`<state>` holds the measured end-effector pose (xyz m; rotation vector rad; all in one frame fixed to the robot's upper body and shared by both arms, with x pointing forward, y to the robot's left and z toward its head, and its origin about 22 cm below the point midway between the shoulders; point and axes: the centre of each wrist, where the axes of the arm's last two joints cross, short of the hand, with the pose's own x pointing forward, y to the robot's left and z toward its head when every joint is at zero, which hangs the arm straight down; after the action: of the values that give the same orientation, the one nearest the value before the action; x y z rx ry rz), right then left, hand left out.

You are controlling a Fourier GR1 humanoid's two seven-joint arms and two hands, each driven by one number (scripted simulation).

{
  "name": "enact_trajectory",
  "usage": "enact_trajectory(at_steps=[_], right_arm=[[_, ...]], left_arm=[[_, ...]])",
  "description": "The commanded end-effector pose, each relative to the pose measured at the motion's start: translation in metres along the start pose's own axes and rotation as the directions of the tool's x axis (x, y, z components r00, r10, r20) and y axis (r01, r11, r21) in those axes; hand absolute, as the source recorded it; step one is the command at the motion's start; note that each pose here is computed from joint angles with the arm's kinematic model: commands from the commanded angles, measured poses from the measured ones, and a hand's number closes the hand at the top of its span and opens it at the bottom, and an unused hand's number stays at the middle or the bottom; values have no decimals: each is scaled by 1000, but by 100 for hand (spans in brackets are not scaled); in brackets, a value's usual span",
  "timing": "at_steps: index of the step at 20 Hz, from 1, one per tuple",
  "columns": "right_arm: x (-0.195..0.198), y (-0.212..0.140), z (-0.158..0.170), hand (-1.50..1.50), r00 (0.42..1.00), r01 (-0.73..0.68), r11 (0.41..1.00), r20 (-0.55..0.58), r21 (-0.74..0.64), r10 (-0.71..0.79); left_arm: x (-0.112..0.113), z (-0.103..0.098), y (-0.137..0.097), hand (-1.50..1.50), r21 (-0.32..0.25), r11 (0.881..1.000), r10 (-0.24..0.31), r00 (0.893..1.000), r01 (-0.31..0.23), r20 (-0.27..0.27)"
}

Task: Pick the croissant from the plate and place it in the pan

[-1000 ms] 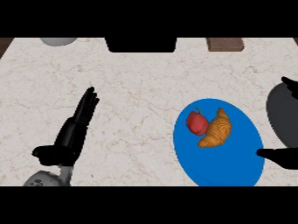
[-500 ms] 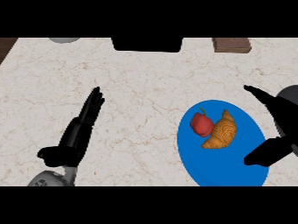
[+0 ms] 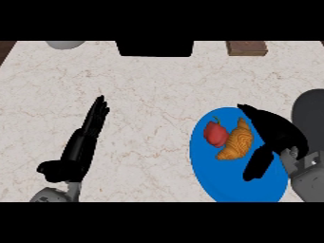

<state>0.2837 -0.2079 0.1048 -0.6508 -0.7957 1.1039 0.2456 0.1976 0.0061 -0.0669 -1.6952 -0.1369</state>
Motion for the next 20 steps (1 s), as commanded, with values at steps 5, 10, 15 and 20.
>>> enact_trajectory(at_steps=[5,10,15,20], right_arm=[[0,16,-23,-150,999,0,1000,-44,26,1],[0,9,-26,-150,998,38,999,-49,-8,-38],[-16,18,-26,-150,999,36,999,-37,-4,-36],[2,20,-54,-150,998,35,999,-62,28,-33]], left_arm=[[5,1,2,0,6,1000,-11,1000,11,5],[19,-10,10,0,11,1000,-7,1000,7,11],[-1,12,11,0,4,1000,-2,1000,1,8],[14,-17,6,0,3,1000,4,1000,-4,2]])
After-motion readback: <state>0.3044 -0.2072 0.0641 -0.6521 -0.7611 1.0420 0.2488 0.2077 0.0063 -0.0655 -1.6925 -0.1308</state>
